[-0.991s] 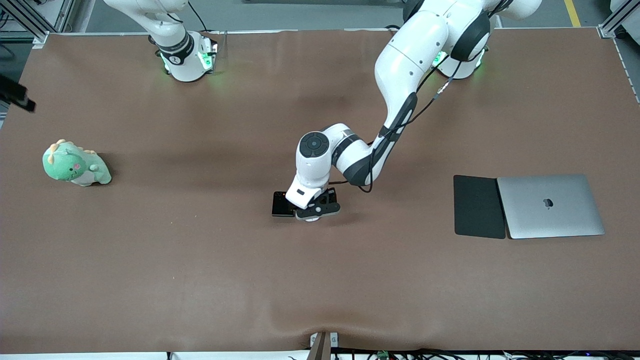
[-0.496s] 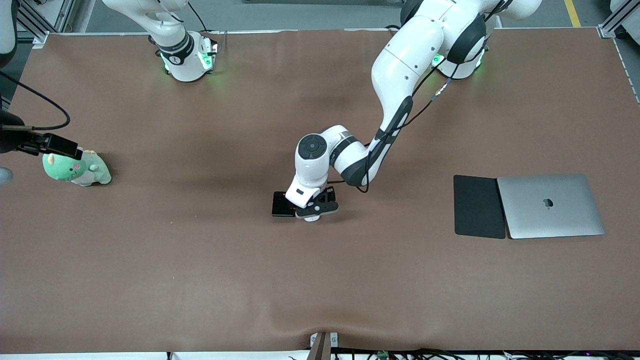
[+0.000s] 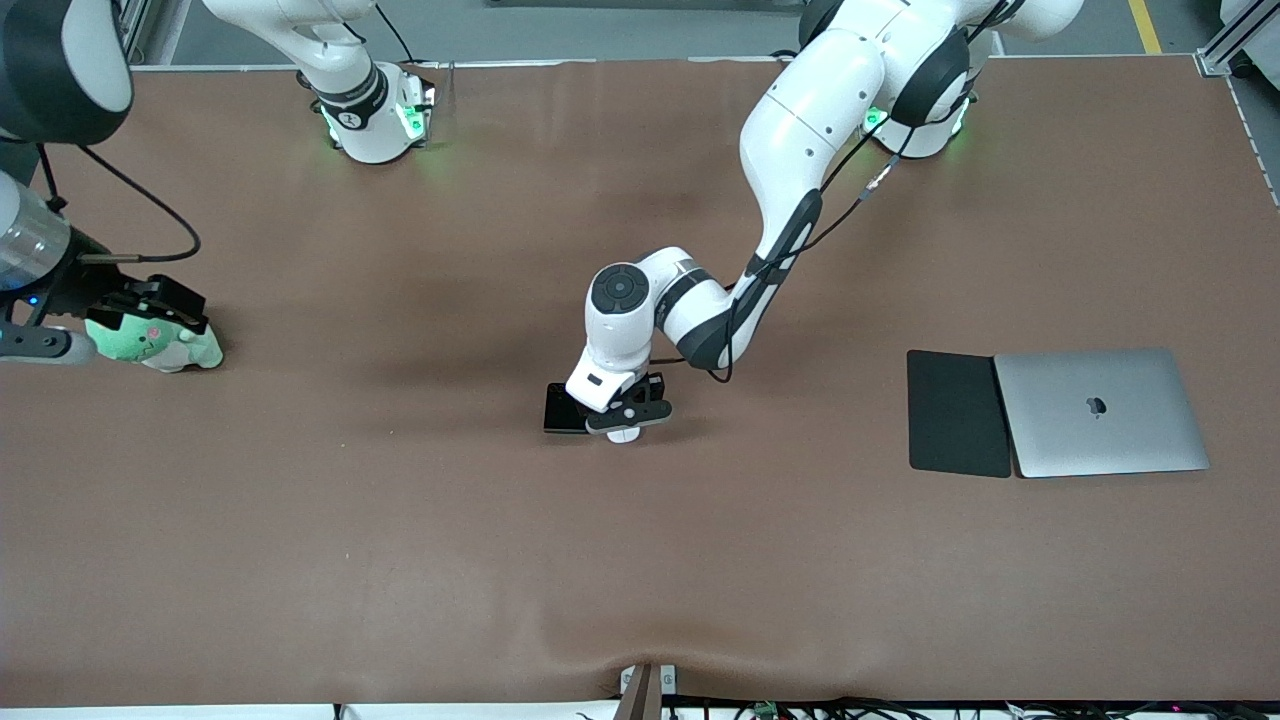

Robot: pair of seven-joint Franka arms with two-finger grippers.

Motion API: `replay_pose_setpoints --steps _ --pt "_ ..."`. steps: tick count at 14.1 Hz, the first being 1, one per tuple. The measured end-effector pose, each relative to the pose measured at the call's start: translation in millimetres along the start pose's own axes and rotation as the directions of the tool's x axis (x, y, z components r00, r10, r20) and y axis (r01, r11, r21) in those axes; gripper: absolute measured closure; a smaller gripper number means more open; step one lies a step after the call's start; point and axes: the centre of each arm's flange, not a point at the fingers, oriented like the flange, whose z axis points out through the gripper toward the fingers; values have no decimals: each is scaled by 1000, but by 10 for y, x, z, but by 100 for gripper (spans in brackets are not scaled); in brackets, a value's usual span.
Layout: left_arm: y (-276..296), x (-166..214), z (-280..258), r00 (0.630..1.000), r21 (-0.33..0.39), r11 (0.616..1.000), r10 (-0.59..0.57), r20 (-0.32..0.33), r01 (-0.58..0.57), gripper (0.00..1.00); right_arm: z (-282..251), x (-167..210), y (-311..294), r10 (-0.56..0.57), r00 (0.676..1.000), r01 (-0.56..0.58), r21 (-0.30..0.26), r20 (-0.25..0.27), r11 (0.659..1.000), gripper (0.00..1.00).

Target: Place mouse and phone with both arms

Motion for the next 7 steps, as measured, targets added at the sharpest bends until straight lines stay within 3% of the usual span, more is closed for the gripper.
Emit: replay_pose_setpoints --steps 4,7 --pt "-87 98 -143 1000 81 997 5 25 -7 39 7 -12 -2 0 1000 0 -1 3 1000 0" --pt "-233 353 -487 1000 118 993 15 24 -18 39 86 -17 -523 -79 997 79 5 -6 997 0"
